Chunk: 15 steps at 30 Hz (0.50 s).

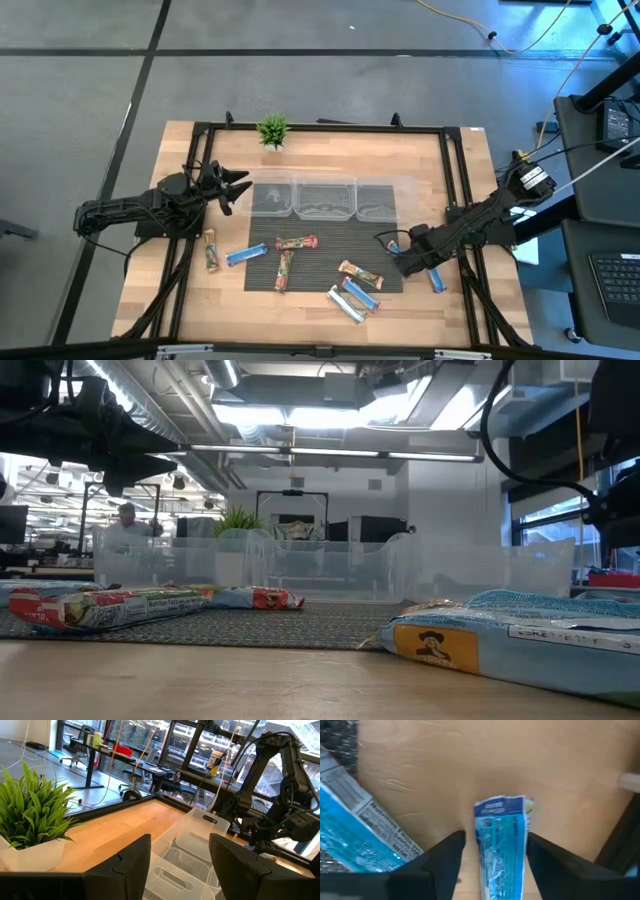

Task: Pick and place Granola Bars by type
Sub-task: Put the blue granola bar into the right transparent bin

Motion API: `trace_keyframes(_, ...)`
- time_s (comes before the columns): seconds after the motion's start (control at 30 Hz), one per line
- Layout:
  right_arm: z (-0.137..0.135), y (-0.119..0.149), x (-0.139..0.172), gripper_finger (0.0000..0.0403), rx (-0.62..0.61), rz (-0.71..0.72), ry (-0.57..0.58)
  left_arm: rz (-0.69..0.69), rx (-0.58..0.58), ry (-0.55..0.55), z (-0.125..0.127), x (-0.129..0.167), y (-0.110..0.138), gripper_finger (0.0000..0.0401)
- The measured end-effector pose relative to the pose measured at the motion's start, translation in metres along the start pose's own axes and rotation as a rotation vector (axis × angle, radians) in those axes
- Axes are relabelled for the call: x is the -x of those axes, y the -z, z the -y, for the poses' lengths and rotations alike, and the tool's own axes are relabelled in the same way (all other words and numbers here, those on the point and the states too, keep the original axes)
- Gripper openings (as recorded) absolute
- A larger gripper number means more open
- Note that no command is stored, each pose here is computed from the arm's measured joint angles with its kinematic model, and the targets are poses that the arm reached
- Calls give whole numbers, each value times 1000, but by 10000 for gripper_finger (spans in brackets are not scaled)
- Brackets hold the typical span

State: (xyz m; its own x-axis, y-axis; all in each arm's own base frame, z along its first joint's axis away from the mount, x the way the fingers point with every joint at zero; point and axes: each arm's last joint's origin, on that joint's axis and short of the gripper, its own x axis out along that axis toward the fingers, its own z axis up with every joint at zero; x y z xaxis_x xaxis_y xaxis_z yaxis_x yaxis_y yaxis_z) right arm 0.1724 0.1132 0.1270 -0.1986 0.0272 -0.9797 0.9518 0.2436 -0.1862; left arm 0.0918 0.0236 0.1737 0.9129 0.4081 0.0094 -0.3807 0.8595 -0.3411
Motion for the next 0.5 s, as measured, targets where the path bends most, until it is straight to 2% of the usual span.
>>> trace_keyframes(0.33,1,0,5,110,60,-3,-22,1,0,-3,0,0,0,194)
trace_keyframes(0.5,3,1,6,89,87,-20,-15,1,0,-3,0,0,0,194)
